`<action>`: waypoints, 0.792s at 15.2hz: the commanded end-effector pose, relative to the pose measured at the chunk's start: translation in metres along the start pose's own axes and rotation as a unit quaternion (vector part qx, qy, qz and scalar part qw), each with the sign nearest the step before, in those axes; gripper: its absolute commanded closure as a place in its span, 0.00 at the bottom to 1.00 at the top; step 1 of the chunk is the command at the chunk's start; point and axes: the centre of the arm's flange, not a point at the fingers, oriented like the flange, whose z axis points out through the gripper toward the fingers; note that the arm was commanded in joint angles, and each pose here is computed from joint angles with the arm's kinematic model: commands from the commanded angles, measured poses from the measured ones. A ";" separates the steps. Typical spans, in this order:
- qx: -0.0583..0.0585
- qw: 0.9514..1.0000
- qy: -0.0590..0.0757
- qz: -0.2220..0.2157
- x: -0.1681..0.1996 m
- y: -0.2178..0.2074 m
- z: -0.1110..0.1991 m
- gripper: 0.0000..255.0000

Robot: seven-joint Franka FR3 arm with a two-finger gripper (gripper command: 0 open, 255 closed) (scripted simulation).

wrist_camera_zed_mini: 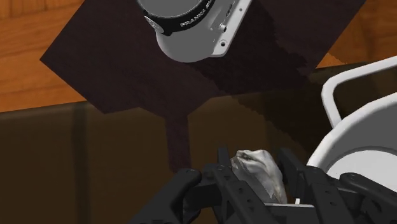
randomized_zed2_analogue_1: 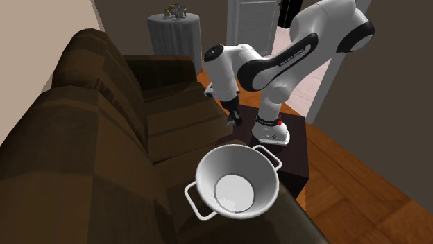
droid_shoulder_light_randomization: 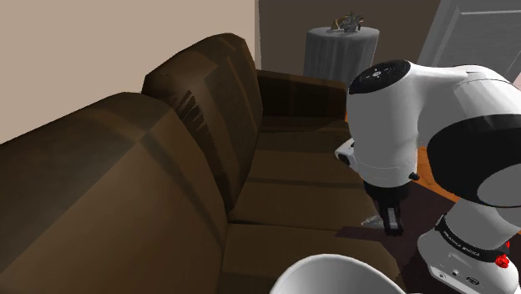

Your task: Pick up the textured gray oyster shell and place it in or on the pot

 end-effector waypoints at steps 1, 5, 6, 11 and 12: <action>0.001 1.000 0.000 0.000 0.006 -0.025 -0.005 1.00; 0.001 1.000 0.000 0.000 0.019 -0.075 -0.015 1.00; 0.001 1.000 0.000 0.000 0.022 -0.088 -0.018 1.00; 0.001 1.000 0.000 0.000 0.039 -0.150 -0.030 1.00; 0.001 1.000 0.000 0.000 0.042 -0.163 -0.033 1.00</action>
